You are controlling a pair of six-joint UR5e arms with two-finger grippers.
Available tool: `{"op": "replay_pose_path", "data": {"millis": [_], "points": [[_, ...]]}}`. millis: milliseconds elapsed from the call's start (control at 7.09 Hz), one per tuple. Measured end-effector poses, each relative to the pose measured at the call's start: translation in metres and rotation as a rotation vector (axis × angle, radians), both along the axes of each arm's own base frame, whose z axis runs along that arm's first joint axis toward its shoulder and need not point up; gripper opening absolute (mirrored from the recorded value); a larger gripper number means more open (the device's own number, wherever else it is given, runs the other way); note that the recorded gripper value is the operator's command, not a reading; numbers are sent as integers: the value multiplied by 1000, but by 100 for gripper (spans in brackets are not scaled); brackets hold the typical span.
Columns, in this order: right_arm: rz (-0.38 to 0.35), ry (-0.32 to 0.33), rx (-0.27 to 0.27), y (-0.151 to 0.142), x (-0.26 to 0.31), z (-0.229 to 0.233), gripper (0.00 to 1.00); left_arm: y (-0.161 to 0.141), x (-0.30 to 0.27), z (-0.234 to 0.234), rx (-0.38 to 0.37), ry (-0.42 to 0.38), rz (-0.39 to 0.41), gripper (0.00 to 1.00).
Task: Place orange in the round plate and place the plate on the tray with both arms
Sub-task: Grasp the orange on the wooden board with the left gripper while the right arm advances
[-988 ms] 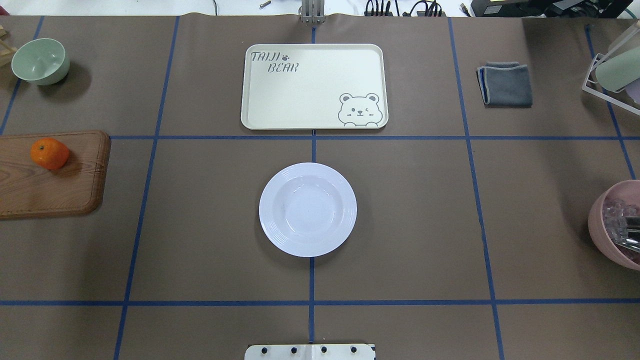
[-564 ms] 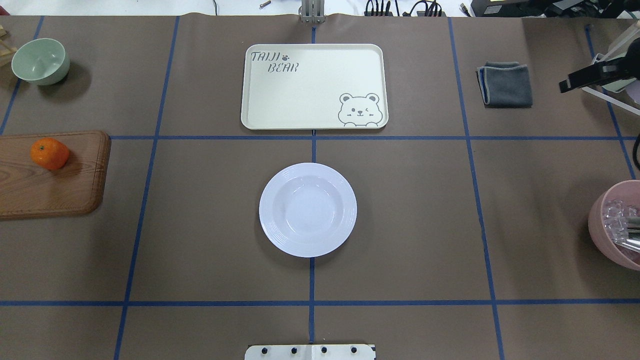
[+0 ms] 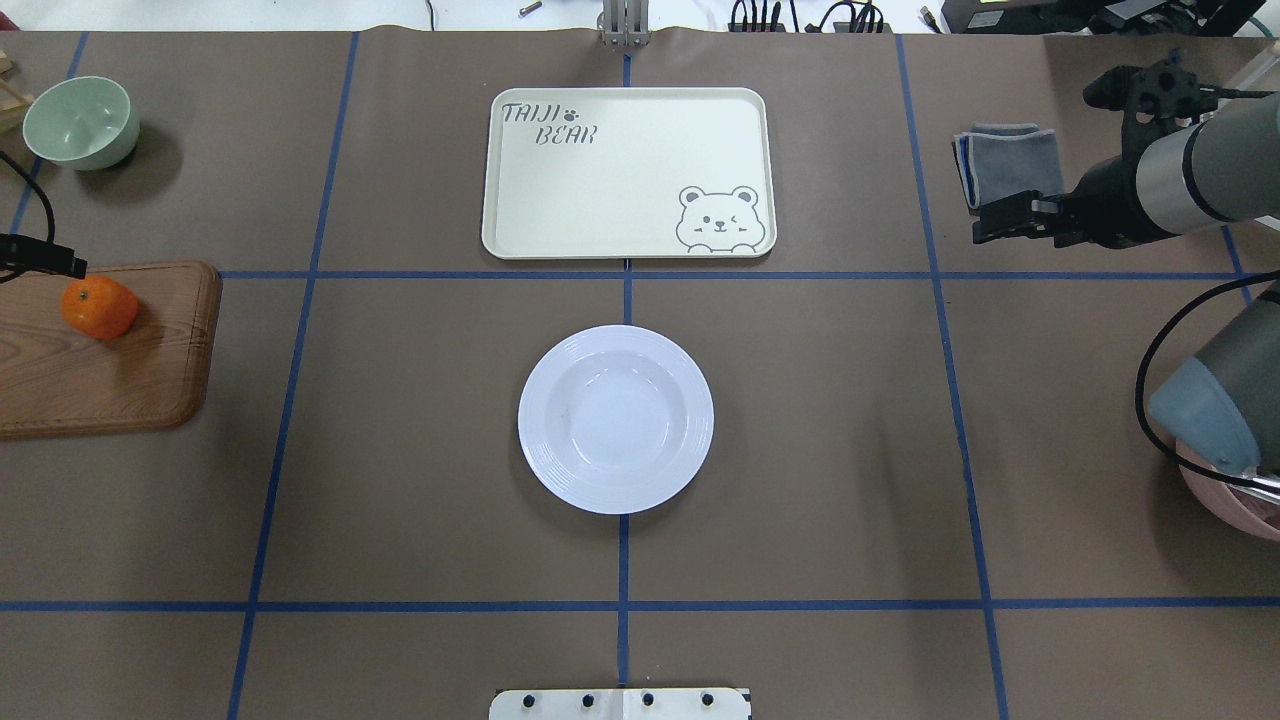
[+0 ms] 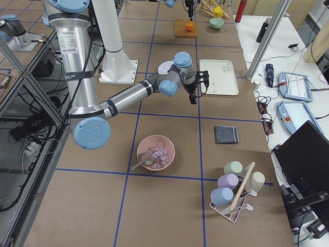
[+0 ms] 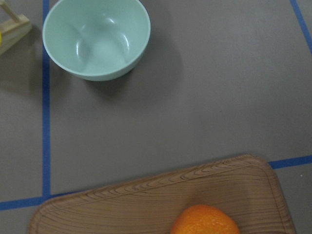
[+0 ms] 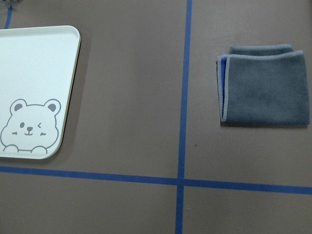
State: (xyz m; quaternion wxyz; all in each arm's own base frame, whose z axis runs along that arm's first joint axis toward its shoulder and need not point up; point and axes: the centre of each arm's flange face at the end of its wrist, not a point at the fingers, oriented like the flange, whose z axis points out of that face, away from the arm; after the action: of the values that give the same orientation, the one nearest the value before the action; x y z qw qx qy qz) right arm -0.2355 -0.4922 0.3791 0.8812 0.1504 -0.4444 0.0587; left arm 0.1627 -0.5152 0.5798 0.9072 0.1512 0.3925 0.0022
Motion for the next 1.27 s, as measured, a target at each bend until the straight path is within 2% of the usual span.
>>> {"op": "replay_pose_path", "data": {"millis": [706, 847, 988, 1129, 1270], "points": [[3, -2, -3, 2, -3, 0, 100, -7, 47, 22, -19, -54, 32, 98], [3, -1, -4, 2, -3, 0, 100, -8, 54, 25, -22, -59, 42, 96], [3, 0, -5, 2, -3, 1, 100, -6, 61, 25, -22, -60, 55, 42], [3, 1, -6, 2, -4, 1, 100, -4, 65, 25, -17, -57, 62, 0], [3, 2, -7, 1, -4, 2, 100, -3, 67, 25, -9, -52, 65, 0]]}}
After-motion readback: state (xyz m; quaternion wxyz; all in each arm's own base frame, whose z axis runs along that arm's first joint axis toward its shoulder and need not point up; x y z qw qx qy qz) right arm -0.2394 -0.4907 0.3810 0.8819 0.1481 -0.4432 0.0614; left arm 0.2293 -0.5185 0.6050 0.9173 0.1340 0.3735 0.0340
